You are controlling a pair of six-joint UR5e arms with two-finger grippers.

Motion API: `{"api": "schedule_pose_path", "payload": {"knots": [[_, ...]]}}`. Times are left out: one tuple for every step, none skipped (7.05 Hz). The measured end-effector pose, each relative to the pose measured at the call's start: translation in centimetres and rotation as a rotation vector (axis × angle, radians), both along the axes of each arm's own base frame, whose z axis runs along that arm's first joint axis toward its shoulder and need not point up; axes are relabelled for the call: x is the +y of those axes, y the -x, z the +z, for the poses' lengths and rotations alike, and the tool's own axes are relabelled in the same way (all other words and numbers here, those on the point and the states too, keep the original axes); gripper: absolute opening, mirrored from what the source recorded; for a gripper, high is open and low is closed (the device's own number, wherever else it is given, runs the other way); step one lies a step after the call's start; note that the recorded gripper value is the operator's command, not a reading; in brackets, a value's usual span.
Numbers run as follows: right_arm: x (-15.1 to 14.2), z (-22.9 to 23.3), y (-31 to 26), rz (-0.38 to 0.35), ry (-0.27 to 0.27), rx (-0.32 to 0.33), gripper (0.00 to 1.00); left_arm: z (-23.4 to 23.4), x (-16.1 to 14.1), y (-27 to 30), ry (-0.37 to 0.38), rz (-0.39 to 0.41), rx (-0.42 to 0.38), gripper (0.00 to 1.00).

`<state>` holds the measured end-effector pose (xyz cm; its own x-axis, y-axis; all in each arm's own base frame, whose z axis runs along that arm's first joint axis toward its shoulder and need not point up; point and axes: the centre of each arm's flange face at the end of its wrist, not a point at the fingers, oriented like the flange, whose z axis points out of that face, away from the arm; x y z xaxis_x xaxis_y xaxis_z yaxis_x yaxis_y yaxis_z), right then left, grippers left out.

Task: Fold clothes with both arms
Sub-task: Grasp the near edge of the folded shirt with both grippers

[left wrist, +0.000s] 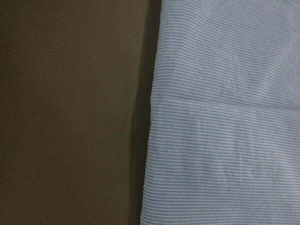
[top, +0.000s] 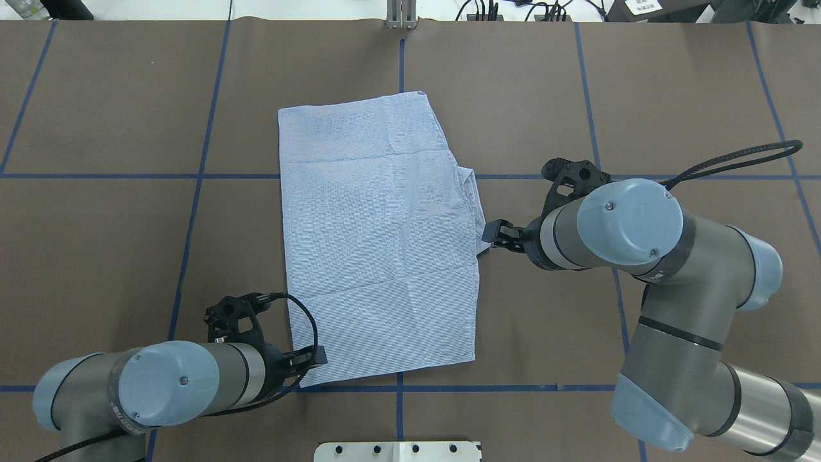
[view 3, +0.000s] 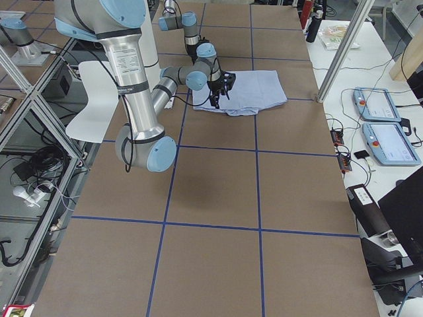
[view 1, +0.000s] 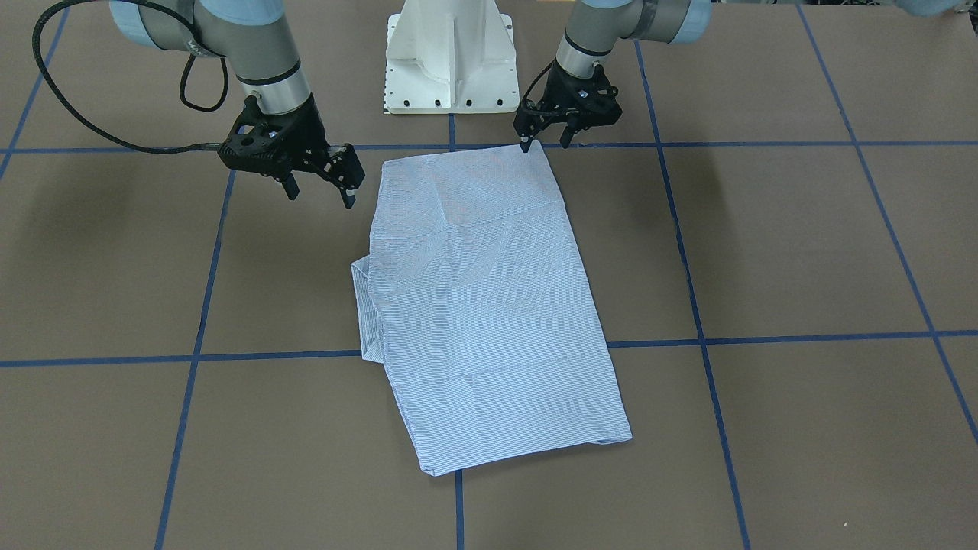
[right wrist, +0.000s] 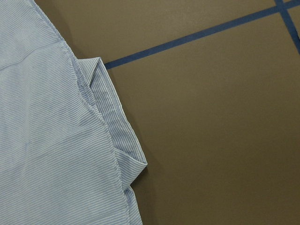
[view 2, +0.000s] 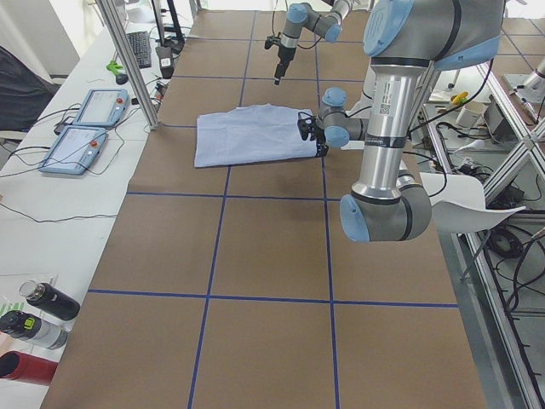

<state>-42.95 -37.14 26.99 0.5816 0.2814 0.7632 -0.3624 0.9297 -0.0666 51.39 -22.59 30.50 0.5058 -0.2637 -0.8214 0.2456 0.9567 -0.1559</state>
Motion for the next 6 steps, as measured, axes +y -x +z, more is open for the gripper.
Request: {"api": "schedule_pose_path", "payload": {"knots": [[0.0,0.0,0.0,0.000,0.000,0.000,1.00,0.1,0.8,-0.5,0.002,0.016,-0.011,0.61],[0.0,0.0,0.0,0.000,0.000,0.000,1.00,0.2,1.2,-0.8,0.004,0.024,-0.018,0.61],[0.0,0.0,0.0,-0.001,0.000,0.000,1.00,0.4,1.4,-1.0,0.005,0.028,-0.024,0.56],[0.0,0.0,0.0,-0.001,0.000,0.000,1.00,0.4,1.5,-1.3,0.004,0.031,-0.028,0.55],[0.0,0.0,0.0,-0.001,0.000,0.000,1.00,0.4,1.5,-1.7,0.002,0.035,-0.029,0.49],[0.0,0.1,0.0,-0.001,0.001,0.001,1.00,0.3,1.5,-2.0,0.000,0.036,-0.029,0.46]]}}
